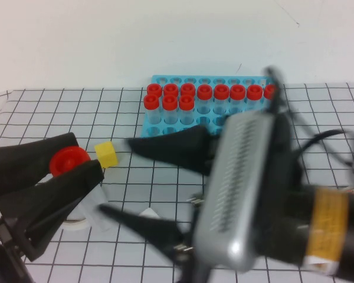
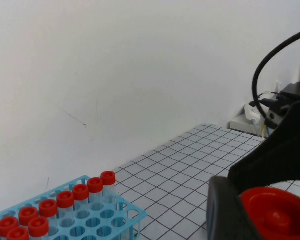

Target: Place the test tubes

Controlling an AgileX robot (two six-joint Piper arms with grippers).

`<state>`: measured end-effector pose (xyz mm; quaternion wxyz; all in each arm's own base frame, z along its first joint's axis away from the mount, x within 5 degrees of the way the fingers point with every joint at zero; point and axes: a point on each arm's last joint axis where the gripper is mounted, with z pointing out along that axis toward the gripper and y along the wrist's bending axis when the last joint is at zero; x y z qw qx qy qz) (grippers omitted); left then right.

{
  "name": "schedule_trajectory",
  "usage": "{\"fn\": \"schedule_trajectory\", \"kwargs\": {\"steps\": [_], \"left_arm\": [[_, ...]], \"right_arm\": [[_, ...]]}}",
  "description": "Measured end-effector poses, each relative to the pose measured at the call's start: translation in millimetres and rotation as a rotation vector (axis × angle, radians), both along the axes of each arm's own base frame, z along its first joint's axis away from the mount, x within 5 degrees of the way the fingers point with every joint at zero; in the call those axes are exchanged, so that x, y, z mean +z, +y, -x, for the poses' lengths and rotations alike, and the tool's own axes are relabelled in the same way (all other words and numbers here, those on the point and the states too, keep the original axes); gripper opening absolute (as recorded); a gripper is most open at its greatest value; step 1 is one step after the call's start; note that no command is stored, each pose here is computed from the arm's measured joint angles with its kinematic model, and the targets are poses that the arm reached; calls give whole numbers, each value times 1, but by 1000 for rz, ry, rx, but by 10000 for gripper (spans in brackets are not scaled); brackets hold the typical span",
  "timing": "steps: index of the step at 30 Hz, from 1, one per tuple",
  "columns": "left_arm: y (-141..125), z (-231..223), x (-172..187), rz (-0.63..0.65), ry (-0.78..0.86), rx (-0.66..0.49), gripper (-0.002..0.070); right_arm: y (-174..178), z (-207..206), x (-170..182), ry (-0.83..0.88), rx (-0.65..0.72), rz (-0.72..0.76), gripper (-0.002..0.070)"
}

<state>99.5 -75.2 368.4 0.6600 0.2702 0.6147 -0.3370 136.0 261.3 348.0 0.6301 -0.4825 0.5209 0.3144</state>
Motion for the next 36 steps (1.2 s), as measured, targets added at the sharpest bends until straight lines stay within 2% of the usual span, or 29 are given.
{"fn": "schedule_trajectory", "kwargs": {"steps": [5,8,10,15,17,22,24,28,36], "left_arm": [[0,0,1,4,-9,1,263],[0,0,1,-1,-16,1,263],[0,0,1,-3,-18,2,263],[1,-1,1,-19,-36,21,263],[2,-2,1,-39,-60,35,263],[3,-4,1,-76,-100,68,263],[4,-5,1,-80,-105,81,263],[5,-6,1,-82,-105,98,263],[8,-9,1,-94,-114,141,263]], "right_arm": [[-39,7,16,75,-162,118,510],[-67,13,25,138,-263,166,449],[-88,19,31,174,-326,189,361],[-137,36,37,252,-456,269,84],[-152,43,35,264,-478,337,38],[-182,66,20,260,-408,579,4],[-188,73,10,285,-365,628,1],[-191,83,-12,341,-297,676,-1],[-191,85,-30,386,-281,743,-1]]}}
